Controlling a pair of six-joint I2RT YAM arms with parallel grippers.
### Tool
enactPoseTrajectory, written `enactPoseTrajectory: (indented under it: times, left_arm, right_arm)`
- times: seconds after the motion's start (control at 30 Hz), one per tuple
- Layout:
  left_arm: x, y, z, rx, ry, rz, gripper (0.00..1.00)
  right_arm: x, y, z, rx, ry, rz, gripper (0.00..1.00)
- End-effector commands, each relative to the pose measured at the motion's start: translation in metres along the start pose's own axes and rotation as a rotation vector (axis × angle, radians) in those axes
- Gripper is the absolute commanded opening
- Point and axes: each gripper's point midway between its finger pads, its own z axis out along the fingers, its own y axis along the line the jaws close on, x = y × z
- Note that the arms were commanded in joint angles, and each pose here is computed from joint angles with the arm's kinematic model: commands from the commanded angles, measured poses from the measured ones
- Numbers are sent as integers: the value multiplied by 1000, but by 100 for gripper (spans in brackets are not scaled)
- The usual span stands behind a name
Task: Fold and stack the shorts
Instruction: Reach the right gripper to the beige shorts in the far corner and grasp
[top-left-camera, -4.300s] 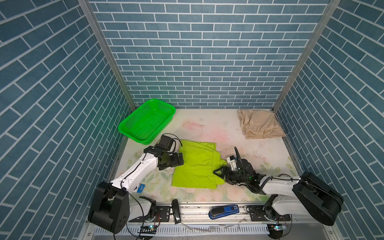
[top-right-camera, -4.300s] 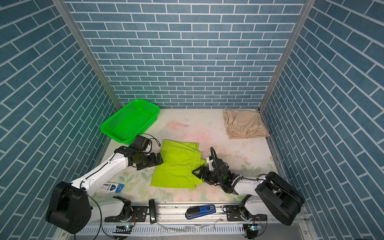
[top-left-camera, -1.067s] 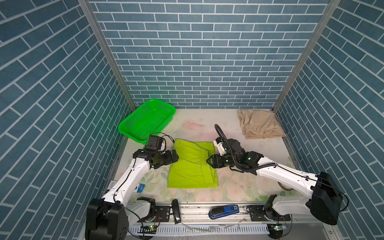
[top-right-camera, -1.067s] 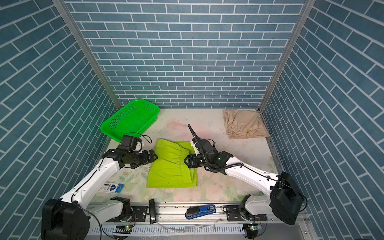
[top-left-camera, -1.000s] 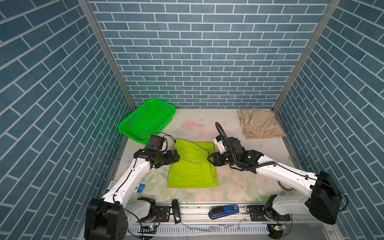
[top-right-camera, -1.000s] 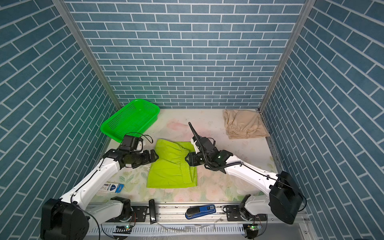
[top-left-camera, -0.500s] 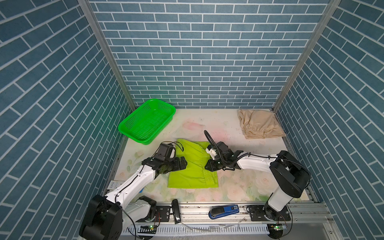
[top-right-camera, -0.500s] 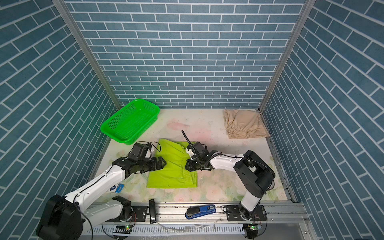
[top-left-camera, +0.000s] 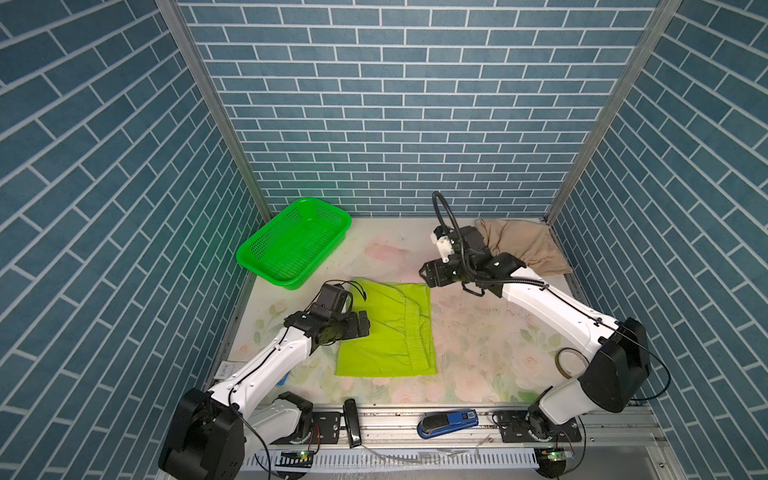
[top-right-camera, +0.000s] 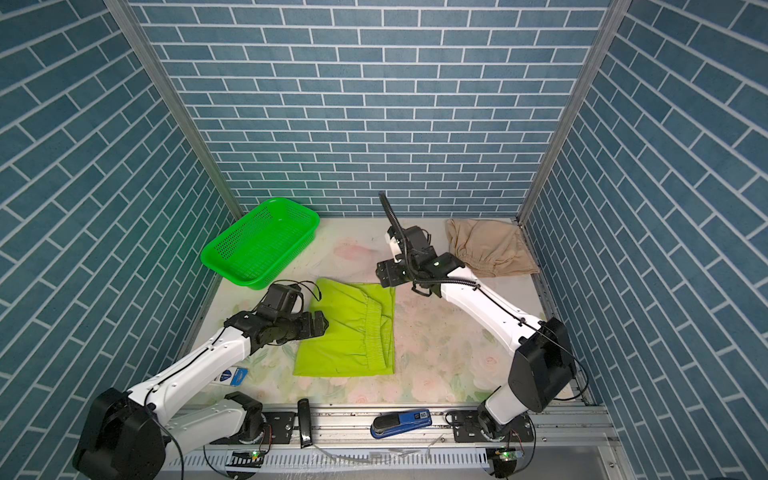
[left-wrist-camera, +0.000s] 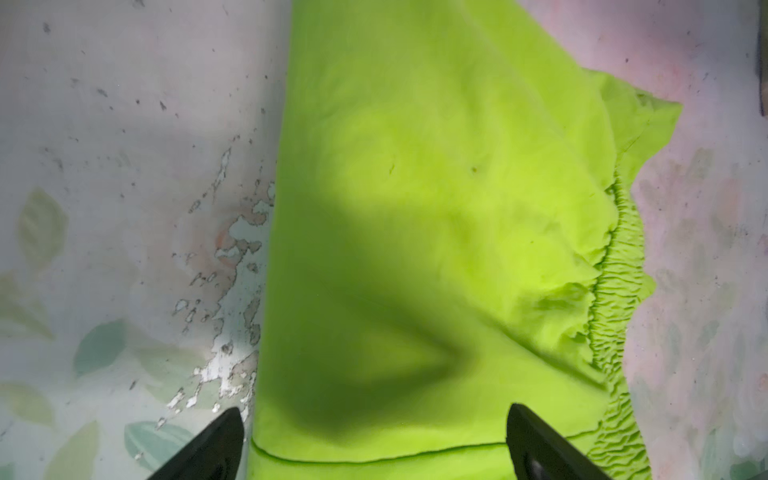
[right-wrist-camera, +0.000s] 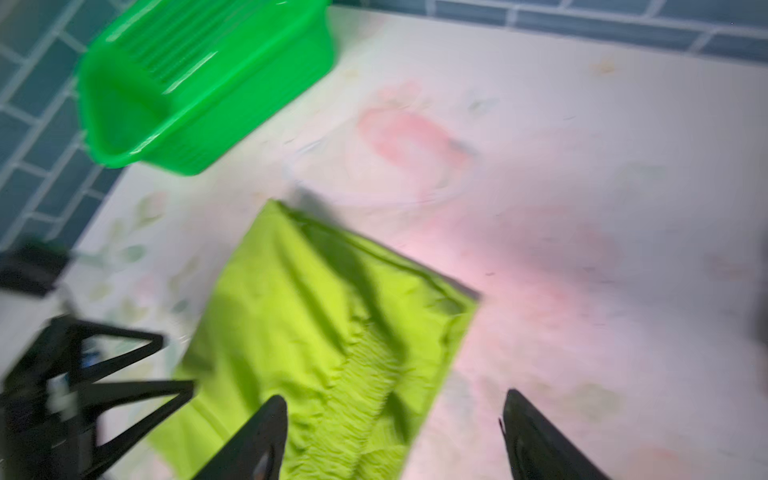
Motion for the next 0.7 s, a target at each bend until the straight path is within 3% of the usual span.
enactPoseTrajectory:
  times: [0.0,0.13,0.4,0.67]
  left_arm:
    - [-1,3,-5,-22,-2,-11,100]
    - [0,6,-2,-17,1,-31,100]
    - [5,12,-1,-21,-3,-50,100]
    - [9,18,4,-27,13,-62,100]
  right_arm:
    - [44,-101,12,368,273,-148,84]
    - [42,-160,37,466,352,-154,87]
    - [48,-232,78,619,485,-233,90]
    - [62,-265,115,626,564,-255,91]
